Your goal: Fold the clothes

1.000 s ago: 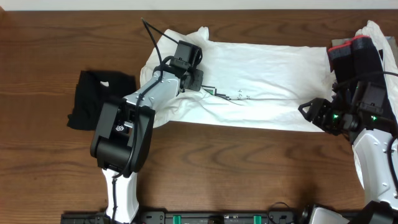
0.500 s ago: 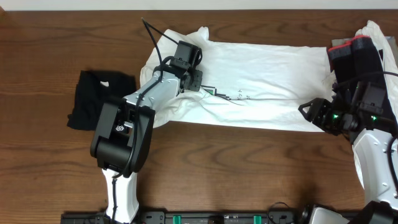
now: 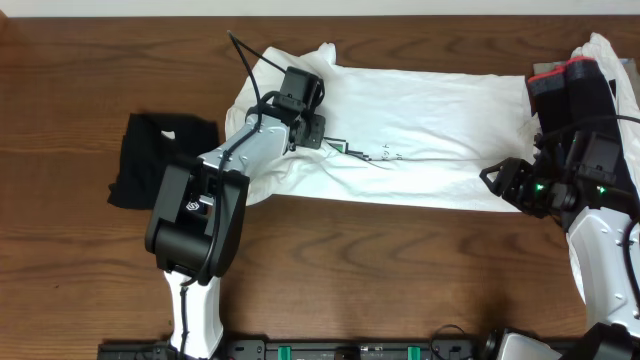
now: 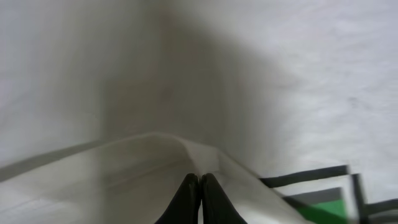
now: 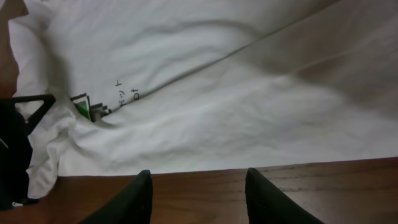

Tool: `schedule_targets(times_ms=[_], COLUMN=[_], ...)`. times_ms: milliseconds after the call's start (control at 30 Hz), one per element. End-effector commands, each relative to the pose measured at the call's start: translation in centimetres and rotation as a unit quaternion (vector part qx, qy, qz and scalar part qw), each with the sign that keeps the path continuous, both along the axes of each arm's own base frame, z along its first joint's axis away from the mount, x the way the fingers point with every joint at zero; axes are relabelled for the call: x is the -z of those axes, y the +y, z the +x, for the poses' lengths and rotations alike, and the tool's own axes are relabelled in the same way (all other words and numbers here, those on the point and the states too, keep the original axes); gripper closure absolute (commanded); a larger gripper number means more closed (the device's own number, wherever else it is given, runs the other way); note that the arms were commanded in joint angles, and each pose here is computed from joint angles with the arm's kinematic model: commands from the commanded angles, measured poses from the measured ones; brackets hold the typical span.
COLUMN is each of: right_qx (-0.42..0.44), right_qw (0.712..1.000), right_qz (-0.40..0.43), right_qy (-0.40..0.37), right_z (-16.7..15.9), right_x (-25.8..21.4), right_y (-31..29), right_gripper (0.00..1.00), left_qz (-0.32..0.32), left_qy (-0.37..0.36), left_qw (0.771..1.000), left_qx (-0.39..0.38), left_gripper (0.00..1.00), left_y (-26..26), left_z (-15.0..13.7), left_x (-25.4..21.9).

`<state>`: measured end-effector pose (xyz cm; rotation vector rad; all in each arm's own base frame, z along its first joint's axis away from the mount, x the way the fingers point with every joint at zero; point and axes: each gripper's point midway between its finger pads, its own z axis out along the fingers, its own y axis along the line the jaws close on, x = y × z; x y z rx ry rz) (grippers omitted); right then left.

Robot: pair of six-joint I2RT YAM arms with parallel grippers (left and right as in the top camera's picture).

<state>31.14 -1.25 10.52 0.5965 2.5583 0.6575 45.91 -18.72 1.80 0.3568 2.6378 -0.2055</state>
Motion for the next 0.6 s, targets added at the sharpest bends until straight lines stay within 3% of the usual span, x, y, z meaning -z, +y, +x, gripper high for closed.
schedule_targets(times_ms=[0,567], right_qx=[0.001,0.001], right_qw=[1.0,1.0], right_qz=[0.002,0.001], right_qy=[-0.009,-0.011], right_z=[0.4,0.4], right_x=[-0.7,-0.7], right_y=[0.2,0.2], right_gripper=[0.53,0.53], left_qz=[-0.034,-0.028], left_qy=[-0.036,-0.031], left_qw=[0.999,0.998], left_qx=[0.021,0.049], left_gripper=[0.94,0.94], left_y=[-2.3,-4.8], left_z=[1.4,0.7], left_x=[-3.8,-2.4])
